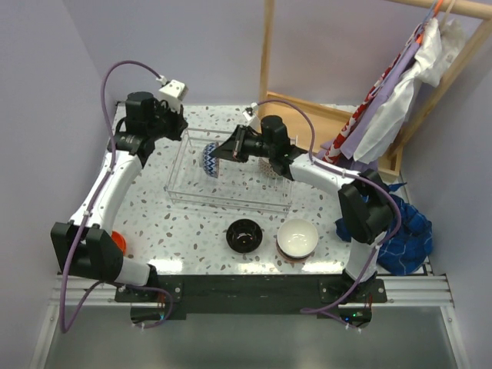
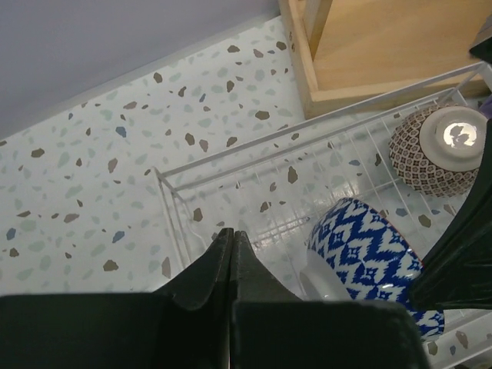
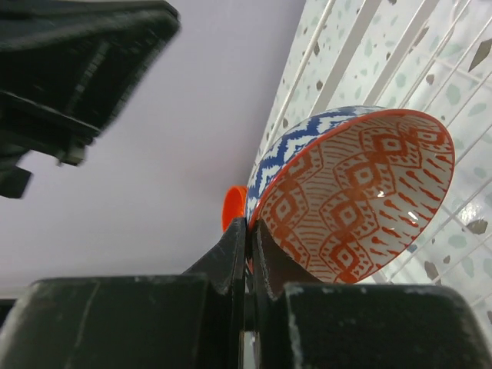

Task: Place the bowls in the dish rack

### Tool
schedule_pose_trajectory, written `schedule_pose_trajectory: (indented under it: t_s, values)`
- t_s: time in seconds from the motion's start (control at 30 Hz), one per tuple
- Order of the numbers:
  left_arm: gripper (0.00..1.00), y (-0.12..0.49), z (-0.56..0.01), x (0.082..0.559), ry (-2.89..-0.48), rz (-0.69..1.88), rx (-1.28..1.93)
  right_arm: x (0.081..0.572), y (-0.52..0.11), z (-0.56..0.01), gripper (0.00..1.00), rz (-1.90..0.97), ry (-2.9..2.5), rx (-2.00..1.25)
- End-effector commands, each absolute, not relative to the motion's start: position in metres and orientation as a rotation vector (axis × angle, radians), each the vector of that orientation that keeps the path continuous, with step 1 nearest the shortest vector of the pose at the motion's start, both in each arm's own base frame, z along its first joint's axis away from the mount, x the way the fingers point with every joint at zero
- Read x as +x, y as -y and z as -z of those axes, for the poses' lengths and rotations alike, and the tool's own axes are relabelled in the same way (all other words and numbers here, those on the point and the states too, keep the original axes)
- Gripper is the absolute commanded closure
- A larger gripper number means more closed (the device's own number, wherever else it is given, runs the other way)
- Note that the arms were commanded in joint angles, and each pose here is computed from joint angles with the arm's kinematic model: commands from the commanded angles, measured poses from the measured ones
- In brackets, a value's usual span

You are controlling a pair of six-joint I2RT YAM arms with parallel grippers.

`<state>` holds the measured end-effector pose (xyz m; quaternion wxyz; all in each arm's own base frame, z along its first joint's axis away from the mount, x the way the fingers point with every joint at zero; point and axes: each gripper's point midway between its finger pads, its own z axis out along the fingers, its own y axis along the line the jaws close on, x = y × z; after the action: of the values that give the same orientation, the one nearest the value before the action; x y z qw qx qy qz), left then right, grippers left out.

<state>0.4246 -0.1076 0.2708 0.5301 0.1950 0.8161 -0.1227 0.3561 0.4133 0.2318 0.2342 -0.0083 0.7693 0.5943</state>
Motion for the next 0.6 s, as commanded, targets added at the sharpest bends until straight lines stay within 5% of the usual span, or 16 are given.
schedule_pose_trajectory:
  t_s: [0.0, 0.57]
  values:
    - [1.0, 0.116, -0.257, 0.435, -1.941, 0.271, 0.511, 0.37, -0.412, -0.278, 1.0, -1.735, -1.879, 0.053]
    - [1.0, 0.156, -0.196, 0.439, -2.053, 0.367, 0.607, 0.349, -0.394, -0.194, 1.0, -1.633, -2.078, 0.054]
